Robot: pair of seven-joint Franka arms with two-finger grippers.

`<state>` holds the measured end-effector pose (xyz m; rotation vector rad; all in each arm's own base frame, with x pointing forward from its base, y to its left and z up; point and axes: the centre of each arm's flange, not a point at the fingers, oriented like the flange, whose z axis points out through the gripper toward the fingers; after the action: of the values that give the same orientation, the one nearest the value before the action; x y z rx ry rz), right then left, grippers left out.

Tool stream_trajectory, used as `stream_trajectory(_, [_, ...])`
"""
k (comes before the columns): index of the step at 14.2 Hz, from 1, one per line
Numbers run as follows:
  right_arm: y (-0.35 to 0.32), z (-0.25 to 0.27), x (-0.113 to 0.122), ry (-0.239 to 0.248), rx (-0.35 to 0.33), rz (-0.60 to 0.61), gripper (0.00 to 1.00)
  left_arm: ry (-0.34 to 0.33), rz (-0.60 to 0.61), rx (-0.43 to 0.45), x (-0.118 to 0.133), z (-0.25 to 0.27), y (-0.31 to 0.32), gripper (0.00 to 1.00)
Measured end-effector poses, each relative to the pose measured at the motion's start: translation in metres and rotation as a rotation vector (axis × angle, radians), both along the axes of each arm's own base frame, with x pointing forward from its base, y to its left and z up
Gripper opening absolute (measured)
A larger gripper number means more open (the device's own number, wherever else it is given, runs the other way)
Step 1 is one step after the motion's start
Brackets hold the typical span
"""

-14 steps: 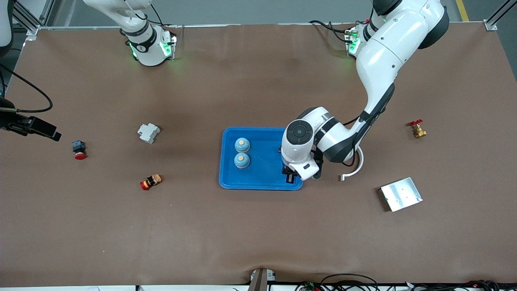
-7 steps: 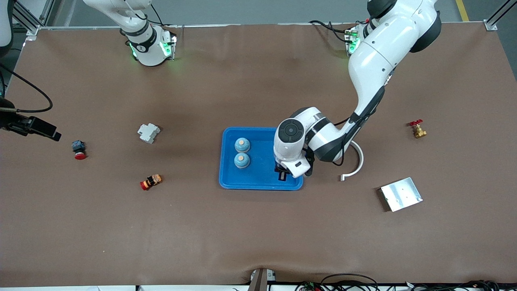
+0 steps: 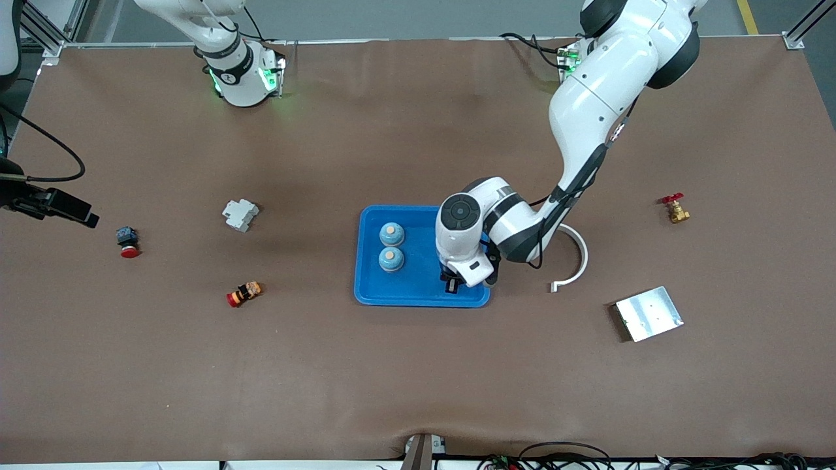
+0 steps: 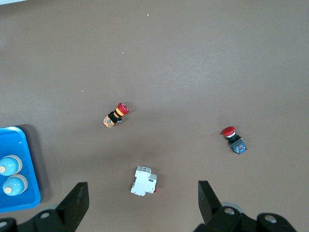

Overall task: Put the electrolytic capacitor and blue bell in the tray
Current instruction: 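Lower the capacitor into the tray and open the left gripper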

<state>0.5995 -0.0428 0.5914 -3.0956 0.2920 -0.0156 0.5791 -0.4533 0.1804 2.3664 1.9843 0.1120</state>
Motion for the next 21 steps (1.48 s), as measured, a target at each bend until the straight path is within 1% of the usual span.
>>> stream_trajectory(12, [-0.0002, -0.0001, -0.0001, 0.001, 0.002, -0.001, 1.00, 0.001, 0.001, 0.000, 0.0003, -0.0016, 0.0001, 0.35])
stream_trajectory(13, [-0.0002, -0.0001, -0.0001, 0.001, 0.002, -0.001, 1.00, 0.001, 0.002, 0.001, 0.0007, -0.0019, 0.0007, 0.41])
stream_trajectory(14, [-0.0001, -0.0002, -0.0002, 0.002, 0.003, -0.001, 1.00, -0.001, 0.004, 0.003, 0.0019, -0.0021, 0.0020, 0.49])
stream_trajectory(15, [0.0001, -0.0002, -0.0002, 0.002, 0.003, 0.000, 1.00, -0.002, 0.006, 0.005, 0.0031, -0.0025, 0.0034, 0.60])
stream_trajectory(19, [0.0004, -0.0004, -0.0004, 0.003, 0.003, 0.037, 1.00, -0.005, 0.012, 0.004, 0.0066, -0.0010, 0.0056, 0.99])
stream_trajectory(21, [0.0006, -0.0004, -0.0005, 0.003, 0.003, 0.046, 1.00, -0.006, 0.018, 0.004, 0.0088, 0.0038, 0.0054, 1.00])
